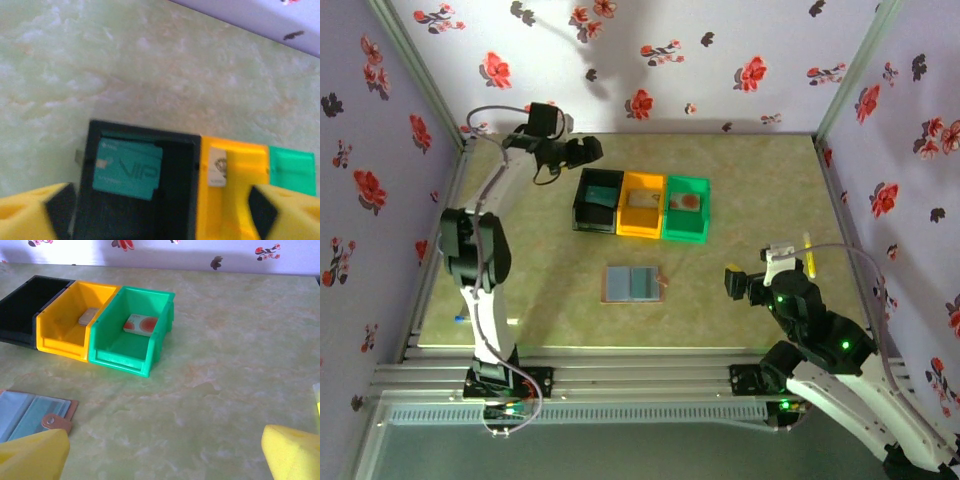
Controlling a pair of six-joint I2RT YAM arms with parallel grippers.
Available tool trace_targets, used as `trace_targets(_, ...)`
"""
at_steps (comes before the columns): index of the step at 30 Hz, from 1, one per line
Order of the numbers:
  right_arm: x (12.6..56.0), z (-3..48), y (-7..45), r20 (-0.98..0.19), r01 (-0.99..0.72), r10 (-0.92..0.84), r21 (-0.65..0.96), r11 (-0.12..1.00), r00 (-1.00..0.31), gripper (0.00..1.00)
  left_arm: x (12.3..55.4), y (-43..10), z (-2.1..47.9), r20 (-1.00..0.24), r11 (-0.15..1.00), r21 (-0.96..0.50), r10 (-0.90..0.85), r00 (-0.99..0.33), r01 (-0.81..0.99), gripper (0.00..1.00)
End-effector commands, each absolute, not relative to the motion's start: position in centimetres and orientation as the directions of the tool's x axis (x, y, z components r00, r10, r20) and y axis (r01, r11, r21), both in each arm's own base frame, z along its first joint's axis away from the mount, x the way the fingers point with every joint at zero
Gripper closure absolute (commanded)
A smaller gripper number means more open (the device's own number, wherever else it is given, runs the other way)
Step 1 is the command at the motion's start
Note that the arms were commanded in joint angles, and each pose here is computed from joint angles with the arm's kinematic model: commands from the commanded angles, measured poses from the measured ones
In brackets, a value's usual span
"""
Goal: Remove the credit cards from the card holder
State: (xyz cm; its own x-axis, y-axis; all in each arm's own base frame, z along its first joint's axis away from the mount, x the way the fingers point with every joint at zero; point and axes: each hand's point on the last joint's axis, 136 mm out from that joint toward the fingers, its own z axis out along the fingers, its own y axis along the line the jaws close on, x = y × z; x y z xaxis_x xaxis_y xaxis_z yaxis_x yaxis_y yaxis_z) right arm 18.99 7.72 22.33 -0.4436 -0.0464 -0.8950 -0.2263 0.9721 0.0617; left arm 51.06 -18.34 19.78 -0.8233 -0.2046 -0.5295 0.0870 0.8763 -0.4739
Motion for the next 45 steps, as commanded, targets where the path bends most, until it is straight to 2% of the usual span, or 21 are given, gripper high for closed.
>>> trace_targets(1,19.2,22.3,8.1,-0.898,-0.244,-0.058,0.056,0.968,-0.436,0.01,48.3,-20.3,25.1,-0.668,0.871,-0.44,-0.157,-0.728,0.216,0.0)
trace_targets(11,19.5,21.7,9.4,-0.872,-0.284,-0.098,0.048,0.957,-0.48,0.01,38.5,-21.0,28.6,-0.843,0.863,-0.306,-0.05,-0.536,0.402,0.0)
trace_targets(15,19.6,21.6,10.1,-0.857,-0.3,-0.11,0.054,0.952,-0.503,0.01,36.1,-18.4,29.3,-0.881,0.891,-0.278,-0.088,-0.464,0.359,0.0)
trace_targets(21,20.6,21.7,11.3,-0.832,-0.273,-0.076,0.092,0.958,-0.55,0.01,33.1,-15.9,28.6,-0.897,0.883,-0.356,-0.231,-0.378,0.307,0.0)
trace_targets(24,21.1,21.6,13.5,-0.816,-0.276,-0.009,0.184,0.943,-0.578,0.01,32.5,-15.3,27.2,-0.88,0.884,-0.376,-0.246,-0.407,0.279,0.0)
trace_targets(28,22.1,20.6,16.0,-0.793,-0.263,-0.022,0.175,0.949,-0.608,0.01,32.4,-15.2,26.2,-0.847,0.883,-0.404,-0.264,-0.462,0.237,0.0)
trace_targets(32,22.6,19.5,18.6,-0.773,-0.241,-0.027,0.164,0.956,-0.634,0.01,32.5,-15.1,25.6,-0.852,0.91,-0.339,-0.189,-0.488,0.24,0.0)
trace_targets(35,22.7,18.4,20.6,-0.752,-0.223,0.008,0.205,0.953,-0.659,0.01,32.9,-13.7,24.1,-0.839,0.938,-0.317,-0.208,-0.502,0.142,0.0)
trace_targets(45,22.1,15.6,25.0,-0.732,-0.201,0.022,0.216,0.955,-0.681,0.01,33.1,-13.3,22.8,-0.819,0.963,-0.261,-0.186,-0.543,0.064,0.0)
